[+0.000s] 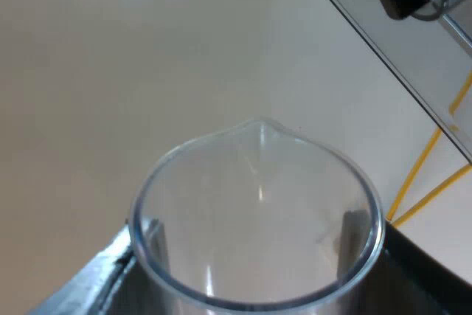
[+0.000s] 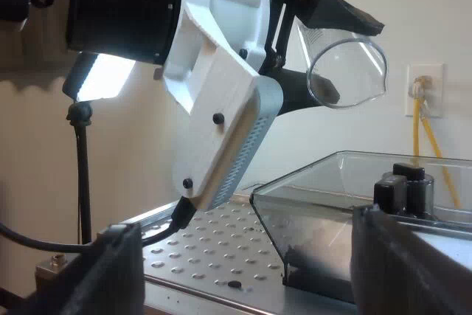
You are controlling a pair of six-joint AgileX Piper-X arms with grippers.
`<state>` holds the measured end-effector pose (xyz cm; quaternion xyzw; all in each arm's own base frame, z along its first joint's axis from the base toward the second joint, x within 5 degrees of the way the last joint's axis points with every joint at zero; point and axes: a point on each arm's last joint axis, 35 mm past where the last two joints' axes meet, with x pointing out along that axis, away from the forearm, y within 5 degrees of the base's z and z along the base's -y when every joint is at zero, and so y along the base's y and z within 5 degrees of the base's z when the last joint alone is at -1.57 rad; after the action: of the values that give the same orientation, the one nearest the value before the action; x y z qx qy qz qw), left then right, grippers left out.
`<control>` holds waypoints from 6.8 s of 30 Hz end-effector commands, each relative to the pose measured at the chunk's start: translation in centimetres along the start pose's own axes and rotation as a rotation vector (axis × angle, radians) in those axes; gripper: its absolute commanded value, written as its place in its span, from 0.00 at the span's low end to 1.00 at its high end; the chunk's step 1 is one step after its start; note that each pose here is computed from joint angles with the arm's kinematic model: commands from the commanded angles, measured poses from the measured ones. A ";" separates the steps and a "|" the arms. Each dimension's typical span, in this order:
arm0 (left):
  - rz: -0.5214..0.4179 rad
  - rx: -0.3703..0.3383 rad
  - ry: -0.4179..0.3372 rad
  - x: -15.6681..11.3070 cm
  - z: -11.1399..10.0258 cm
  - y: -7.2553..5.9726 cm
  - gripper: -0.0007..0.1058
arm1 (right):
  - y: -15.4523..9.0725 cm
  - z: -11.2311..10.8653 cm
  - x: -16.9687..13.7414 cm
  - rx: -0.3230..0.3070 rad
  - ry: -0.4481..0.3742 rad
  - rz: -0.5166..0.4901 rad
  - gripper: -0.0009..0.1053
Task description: Pour the beans into the coffee machine
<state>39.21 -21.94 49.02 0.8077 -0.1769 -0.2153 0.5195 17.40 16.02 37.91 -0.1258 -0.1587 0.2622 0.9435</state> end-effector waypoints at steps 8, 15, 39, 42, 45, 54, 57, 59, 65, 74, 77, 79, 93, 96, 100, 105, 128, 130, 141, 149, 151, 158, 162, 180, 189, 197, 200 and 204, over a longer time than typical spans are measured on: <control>0.039 -0.042 0.006 -1.0 -0.3 1.1 0.26 | -0.2 0.5 0.0 0.001 -0.023 -0.009 0.59; 0.077 -0.306 0.010 -2.7 -0.8 2.4 0.26 | -0.2 0.5 0.0 0.001 -0.023 -0.009 0.59; -0.029 -1.366 0.083 -12.5 -2.2 4.7 0.26 | -1.8 3.0 -3.8 0.000 -0.037 0.034 0.59; -0.095 -1.458 0.150 -14.0 -3.1 3.9 0.26 | -2.0 3.6 -4.8 0.000 -0.070 0.101 0.59; -0.098 -1.551 0.232 -15.5 -4.7 3.1 0.26 | -2.1 4.2 -5.7 0.000 -0.096 0.147 0.59; 0.037 -1.786 0.377 -21.1 -10.7 1.3 0.26 | -1.4 2.9 -6.6 -0.010 0.025 0.311 0.59; 0.059 -1.839 0.411 -22.5 -11.9 -0.3 0.26 | -1.0 2.2 -6.8 -0.010 0.075 0.357 0.59; 0.058 -1.879 0.404 -23.0 -12.1 -1.5 0.26 | -0.9 2.0 -6.8 -0.010 0.095 0.379 0.59; 0.029 -1.953 0.439 -24.2 -11.2 -6.7 0.26 | 0.0 0.6 -6.2 -0.003 0.176 0.469 0.59; -0.028 -2.057 0.456 -24.2 -8.3 -13.7 0.26 | 1.6 -2.0 -4.1 0.058 0.300 0.542 0.59; -0.059 -2.083 0.434 -24.0 -7.4 -15.4 0.26 | 2.1 -2.8 -3.6 0.066 0.332 0.560 0.59; -0.052 -2.128 0.402 -23.7 -6.7 -17.0 0.26 | 2.4 -3.4 -3.2 0.070 0.354 0.580 0.59; 0.088 -2.288 0.295 -23.0 -5.5 -25.2 0.26 | 4.3 -6.9 -1.0 0.073 0.477 0.621 0.59; 0.108 -2.271 0.266 -22.8 -4.4 -27.2 0.26 | 4.6 -7.3 -0.4 0.073 0.465 0.617 0.59; 0.152 -2.237 0.236 -22.9 -3.3 -29.0 0.26 | 4.9 -7.9 0.3 0.073 0.451 0.615 0.59; 0.210 -2.197 0.220 -23.2 -1.5 -31.6 0.26 | 5.5 -8.8 1.3 0.074 0.437 0.610 0.59; 0.127 -2.161 0.184 -18.0 0.2 -37.3 0.26 | 6.7 -11.0 2.7 0.087 0.449 0.609 0.59; 0.128 -2.160 0.184 -17.6 0.3 -38.0 0.26 | 6.7 -11.0 2.7 0.087 0.449 0.609 0.59; 0.106 -2.169 0.177 -16.1 0.9 -41.3 0.26 | 6.7 -11.0 2.7 0.087 0.449 0.609 0.59; 0.033 -2.197 0.123 -15.0 0.8 -42.3 0.43 | 6.7 -11.0 2.7 0.087 0.449 0.609 0.59; 0.027 -2.203 0.126 -15.0 0.8 -42.4 0.48 | 6.7 -11.0 2.7 0.087 0.449 0.609 0.59; -0.001 -2.239 0.128 -15.1 1.0 -42.4 0.50 | 6.7 -11.0 2.7 0.086 0.450 0.606 0.59; -0.047 -2.269 0.159 -15.4 1.1 -42.3 0.50 | 6.7 -11.0 2.7 0.086 0.450 0.606 0.59; -0.176 -2.194 0.325 -16.3 1.7 -42.4 0.57 | 6.7 -11.0 2.7 0.086 0.451 0.605 0.59; -0.179 -2.200 0.328 -16.3 1.7 -42.4 0.60 | 6.7 -11.0 2.7 0.086 0.451 0.605 0.59; -0.338 -2.265 0.518 -17.5 2.7 -42.9 0.60 | 6.7 -11.0 2.7 0.086 0.451 0.605 0.59; -0.393 -2.284 0.553 -17.9 3.1 -43.0 0.60 | 6.7 -11.0 2.7 0.086 0.451 0.605 0.59; -0.408 -2.290 0.555 -18.4 3.1 -42.2 0.60 | 6.7 -11.0 2.7 0.086 0.451 0.605 0.59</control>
<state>24.70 1.93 11.75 -0.0947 0.3710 -0.1443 0.9124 20.51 21.10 25.83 -0.1840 0.1217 0.4966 0.8395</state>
